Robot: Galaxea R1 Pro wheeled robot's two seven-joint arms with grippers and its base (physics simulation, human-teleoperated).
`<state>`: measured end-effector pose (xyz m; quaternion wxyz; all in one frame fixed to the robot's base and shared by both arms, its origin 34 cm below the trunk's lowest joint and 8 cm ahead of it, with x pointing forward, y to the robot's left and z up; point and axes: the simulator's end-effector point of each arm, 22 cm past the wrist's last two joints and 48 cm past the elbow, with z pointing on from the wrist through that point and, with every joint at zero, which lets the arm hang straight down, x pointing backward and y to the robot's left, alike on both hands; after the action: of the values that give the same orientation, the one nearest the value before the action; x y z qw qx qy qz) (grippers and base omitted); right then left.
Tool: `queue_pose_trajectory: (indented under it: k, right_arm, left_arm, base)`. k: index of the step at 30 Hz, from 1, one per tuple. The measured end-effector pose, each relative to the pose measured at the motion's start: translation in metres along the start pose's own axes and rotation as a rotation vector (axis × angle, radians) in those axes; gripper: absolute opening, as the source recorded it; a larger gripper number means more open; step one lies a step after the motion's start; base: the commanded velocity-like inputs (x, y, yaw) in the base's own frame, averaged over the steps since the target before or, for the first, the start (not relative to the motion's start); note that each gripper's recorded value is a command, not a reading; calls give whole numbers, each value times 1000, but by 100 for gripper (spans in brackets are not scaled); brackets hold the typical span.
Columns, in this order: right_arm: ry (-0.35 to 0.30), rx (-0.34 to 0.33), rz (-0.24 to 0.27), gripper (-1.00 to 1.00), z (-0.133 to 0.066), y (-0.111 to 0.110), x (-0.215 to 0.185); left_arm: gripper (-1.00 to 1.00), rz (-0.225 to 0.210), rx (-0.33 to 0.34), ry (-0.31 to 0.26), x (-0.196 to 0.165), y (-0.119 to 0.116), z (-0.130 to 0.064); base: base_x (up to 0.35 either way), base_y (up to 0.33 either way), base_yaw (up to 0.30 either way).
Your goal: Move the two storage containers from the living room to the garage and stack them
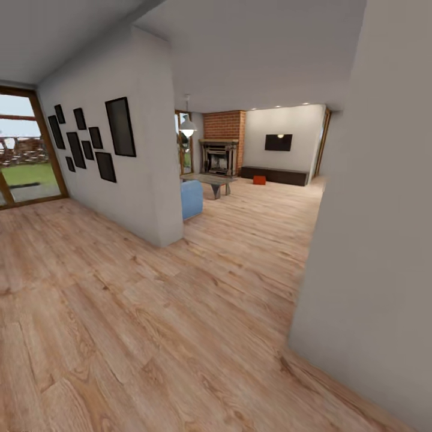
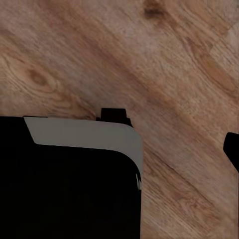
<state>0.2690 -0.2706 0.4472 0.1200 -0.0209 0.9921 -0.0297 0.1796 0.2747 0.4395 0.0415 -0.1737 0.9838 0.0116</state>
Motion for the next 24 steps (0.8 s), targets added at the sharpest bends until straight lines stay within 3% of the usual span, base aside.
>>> queue_pose_trajectory:
  k: [5, 24]
  right_arm:
    - [0, 2, 6, 100, 0, -3, 0]
    - [4, -18, -21, 100, 0, 4, 1]
  left_arm:
    - [100, -1, 0, 2, 1, 0, 0]
    - [100, 1, 2, 14, 4, -1, 0]
  base:
    - [328, 0, 168]
    - [328, 0, 7]
